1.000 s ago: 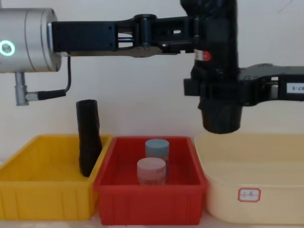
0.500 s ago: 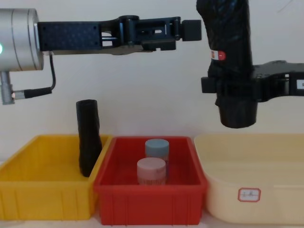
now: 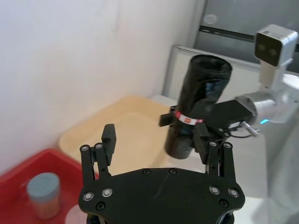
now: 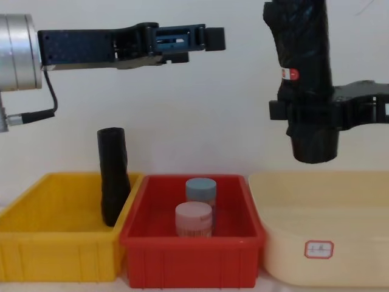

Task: Pick up the garbage bag with the one hand and transfer it to the other hand.

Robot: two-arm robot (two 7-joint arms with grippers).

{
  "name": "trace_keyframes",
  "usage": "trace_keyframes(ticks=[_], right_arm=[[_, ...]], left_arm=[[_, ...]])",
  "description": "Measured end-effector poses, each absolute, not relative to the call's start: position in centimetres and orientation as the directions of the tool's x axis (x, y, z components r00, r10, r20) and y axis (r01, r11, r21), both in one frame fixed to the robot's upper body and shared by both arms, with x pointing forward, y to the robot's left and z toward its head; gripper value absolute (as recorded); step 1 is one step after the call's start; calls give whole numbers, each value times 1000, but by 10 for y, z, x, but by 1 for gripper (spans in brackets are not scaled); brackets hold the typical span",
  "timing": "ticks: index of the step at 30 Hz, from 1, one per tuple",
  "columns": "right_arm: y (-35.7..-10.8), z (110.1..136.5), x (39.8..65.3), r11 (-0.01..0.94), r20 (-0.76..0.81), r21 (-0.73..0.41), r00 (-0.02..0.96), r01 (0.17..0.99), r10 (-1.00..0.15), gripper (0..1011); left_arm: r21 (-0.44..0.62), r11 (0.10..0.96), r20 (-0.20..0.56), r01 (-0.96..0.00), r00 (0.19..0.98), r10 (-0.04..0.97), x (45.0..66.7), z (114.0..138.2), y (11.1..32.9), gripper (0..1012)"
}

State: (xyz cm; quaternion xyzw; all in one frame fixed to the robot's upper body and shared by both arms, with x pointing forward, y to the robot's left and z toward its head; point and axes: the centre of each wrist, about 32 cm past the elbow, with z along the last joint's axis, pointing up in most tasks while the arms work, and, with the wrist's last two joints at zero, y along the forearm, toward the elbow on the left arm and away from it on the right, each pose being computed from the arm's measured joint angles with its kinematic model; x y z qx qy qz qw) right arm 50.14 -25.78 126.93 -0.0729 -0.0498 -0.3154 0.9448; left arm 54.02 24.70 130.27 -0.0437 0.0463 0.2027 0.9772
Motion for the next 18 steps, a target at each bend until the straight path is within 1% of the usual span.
trace_keyframes(ticks=[4,10,18], right_arm=[[-259,1268,504,771,128,-108,778,628,-615,535],[-261,1267,509,738,113,-110,746,666,-656,535],[-265,1266,521,663,96,-122,674,739,-733,535]], left_arm=[[-70,887,-119,-456,887,446,539,1301,251,1002],[-74,864,-133,-499,863,487,537,1299,255,1002],[-75,835,-153,-546,833,531,533,1296,261,1002]])
